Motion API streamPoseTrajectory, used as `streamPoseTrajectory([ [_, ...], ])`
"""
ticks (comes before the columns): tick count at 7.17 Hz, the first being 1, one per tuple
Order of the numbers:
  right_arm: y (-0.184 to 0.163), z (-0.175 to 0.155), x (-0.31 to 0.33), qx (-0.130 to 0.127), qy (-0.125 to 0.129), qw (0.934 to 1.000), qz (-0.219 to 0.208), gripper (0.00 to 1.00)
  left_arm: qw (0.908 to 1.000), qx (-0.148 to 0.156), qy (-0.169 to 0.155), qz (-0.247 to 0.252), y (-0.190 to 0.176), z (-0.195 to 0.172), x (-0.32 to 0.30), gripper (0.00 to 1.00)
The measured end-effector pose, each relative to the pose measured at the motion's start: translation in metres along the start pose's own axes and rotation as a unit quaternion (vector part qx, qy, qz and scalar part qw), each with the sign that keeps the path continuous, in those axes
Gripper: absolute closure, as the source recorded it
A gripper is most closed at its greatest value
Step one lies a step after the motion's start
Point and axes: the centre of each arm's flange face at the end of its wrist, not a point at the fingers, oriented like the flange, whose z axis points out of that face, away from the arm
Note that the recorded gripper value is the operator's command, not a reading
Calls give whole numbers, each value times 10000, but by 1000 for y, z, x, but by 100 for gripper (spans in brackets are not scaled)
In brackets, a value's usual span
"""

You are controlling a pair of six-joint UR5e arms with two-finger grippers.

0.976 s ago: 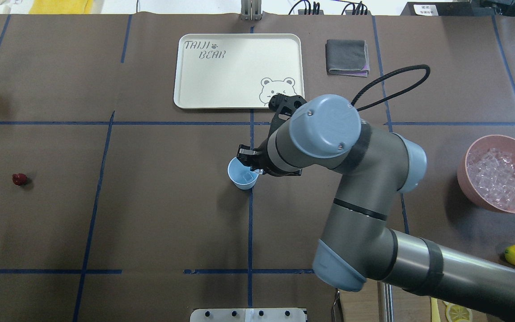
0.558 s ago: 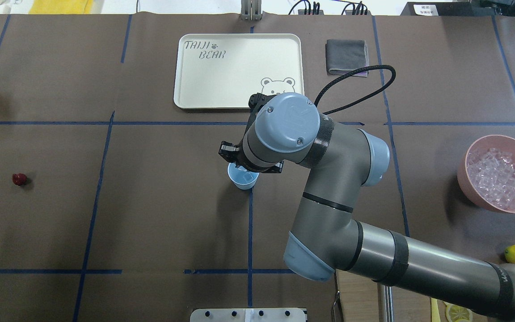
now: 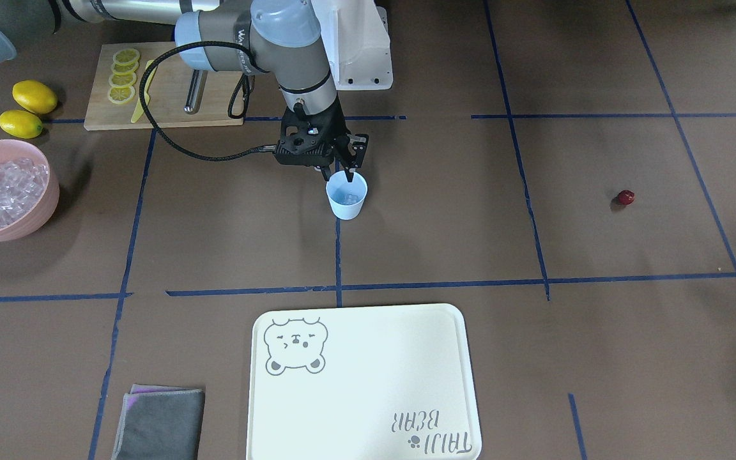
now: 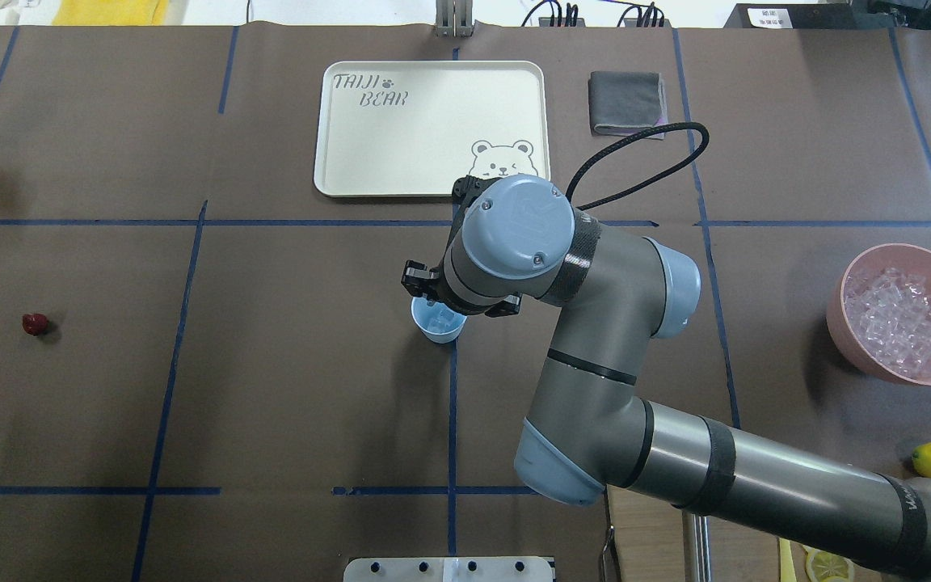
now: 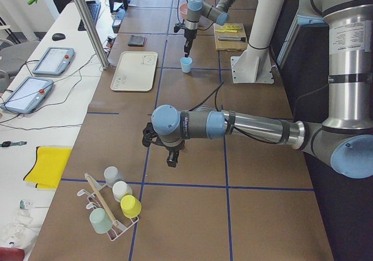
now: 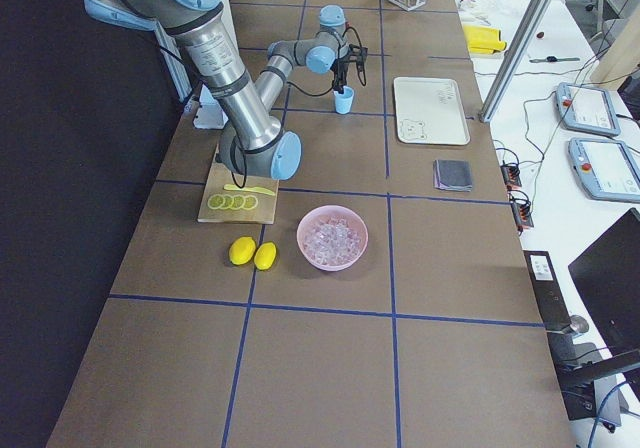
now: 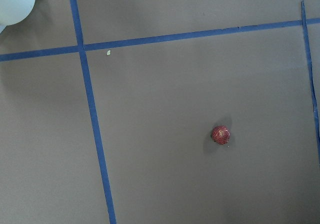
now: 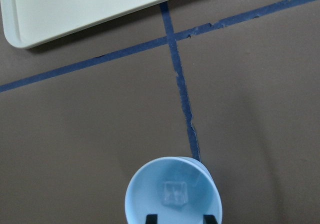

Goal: Put ice and strawberries in cup
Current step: 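Open the right gripper to release the ice cube into the cup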

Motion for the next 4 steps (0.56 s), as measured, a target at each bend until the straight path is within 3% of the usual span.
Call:
streamPoseTrajectory([
  [2,-11,-19,15,70,-95,9999,13,34,10000,-13,-3,-22,6,1,0,0],
  [3,-21,-38,50,106,-124,9999,-9,2,10000,-21,-2,-30,7,1,0,0],
  [4,-37,-62,100,83,-87,9998,-175,4,10000,-24,-2,-36,8,2,-1,0],
])
